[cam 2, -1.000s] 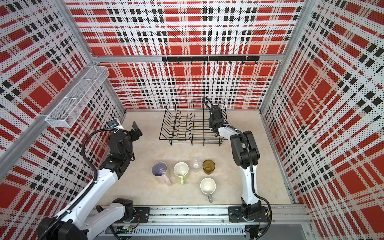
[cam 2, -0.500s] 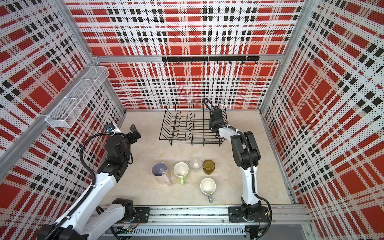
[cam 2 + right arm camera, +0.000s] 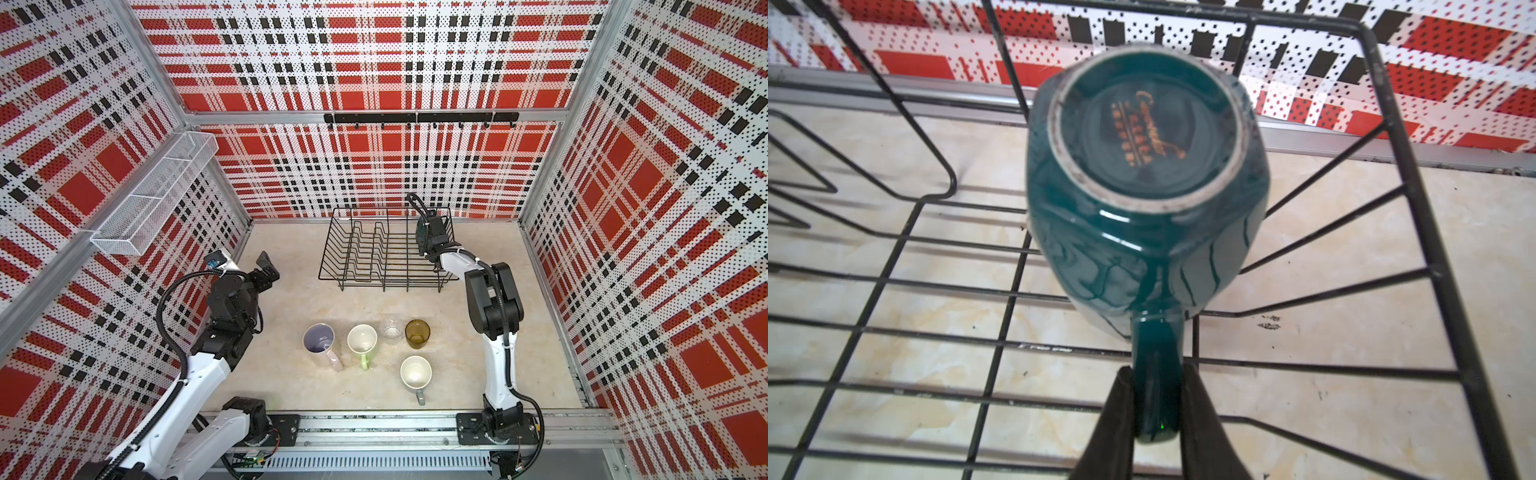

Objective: Load the cups into the dish rack
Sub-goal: 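Lower the upside-down dark-green mug into the dish rack with the right gripper, then open the right gripper and lift it away from the mug, then move the right gripper over the lavender-inside mug on the table, then lower the right gripper onto the lavender mug's handle and close it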

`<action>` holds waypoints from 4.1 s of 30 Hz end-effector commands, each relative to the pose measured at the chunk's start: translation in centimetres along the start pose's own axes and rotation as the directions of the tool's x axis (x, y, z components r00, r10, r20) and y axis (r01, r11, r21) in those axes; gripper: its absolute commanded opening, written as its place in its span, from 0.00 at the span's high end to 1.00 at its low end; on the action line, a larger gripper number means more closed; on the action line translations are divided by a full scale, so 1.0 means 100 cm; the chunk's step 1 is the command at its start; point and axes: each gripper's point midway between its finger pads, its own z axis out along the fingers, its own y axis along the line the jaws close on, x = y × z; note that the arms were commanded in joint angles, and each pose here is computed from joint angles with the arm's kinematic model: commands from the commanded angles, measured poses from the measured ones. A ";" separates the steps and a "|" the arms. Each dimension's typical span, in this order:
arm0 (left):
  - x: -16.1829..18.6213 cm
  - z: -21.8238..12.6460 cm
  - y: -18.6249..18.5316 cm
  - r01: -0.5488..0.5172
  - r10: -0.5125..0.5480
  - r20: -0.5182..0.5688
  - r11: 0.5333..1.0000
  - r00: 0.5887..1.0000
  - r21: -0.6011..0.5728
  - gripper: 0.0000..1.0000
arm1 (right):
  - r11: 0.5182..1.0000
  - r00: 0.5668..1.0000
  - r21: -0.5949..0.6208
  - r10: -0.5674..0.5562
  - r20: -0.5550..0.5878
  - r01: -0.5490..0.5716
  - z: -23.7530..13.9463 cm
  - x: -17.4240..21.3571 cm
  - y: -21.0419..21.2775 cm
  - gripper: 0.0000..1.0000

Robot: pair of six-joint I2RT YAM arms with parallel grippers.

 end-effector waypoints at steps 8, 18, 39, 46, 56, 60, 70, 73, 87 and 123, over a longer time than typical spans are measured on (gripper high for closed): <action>0.001 0.000 0.005 0.009 -0.009 -0.004 1.000 1.000 -0.002 0.02 | 0.983 0.984 -0.057 -0.178 -0.027 0.177 0.002 -0.012 -0.015 0.86; 0.001 0.001 0.008 0.007 -0.007 -0.003 1.000 1.000 -0.006 0.02 | 0.973 0.973 -0.035 -0.228 -0.042 0.226 0.004 -0.011 -0.029 0.85; 0.022 -0.009 0.005 0.069 -0.065 -0.051 0.995 0.997 0.066 0.02 | 0.978 0.979 -0.032 -0.203 0.033 0.204 -0.051 -0.041 -0.035 0.60; 0.033 -0.008 -0.005 0.036 -0.023 -0.110 0.993 0.994 0.115 0.02 | 0.985 0.988 -0.088 -0.141 0.070 0.147 -0.091 -0.050 -0.031 0.55; 0.067 -0.022 -0.043 0.100 0.005 -0.307 0.941 0.952 0.325 0.02 | 0.925 0.996 -0.379 0.009 0.084 0.024 -0.160 -0.029 0.013 0.48; 0.066 -0.021 -0.039 0.020 0.085 -0.327 0.952 0.941 0.306 0.02 | 0.894 0.997 -0.447 -0.011 0.071 0.042 -0.189 -0.011 0.034 0.48; 0.078 -0.005 -0.031 -0.024 0.113 -0.346 0.968 0.931 0.251 0.02 | 0.808 0.983 -0.571 -0.185 -0.017 0.142 -0.243 0.039 0.109 0.47; 0.079 0.002 -0.015 -0.052 0.104 -0.332 0.985 0.938 0.163 0.02 | 0.746 0.969 -0.638 -0.246 0.003 0.191 -0.263 0.049 0.150 0.47; 0.088 0.023 0.039 0.001 -0.048 -0.333 0.990 0.942 -0.139 0.02 | 0.419 0.833 -0.820 -0.540 0.120 0.390 -0.345 0.137 0.290 0.45; 0.062 0.017 0.074 0.068 -0.135 -0.253 0.964 0.958 -0.257 0.02 | 0.498 0.702 -0.738 -0.711 -0.046 0.456 -0.298 0.229 0.334 0.58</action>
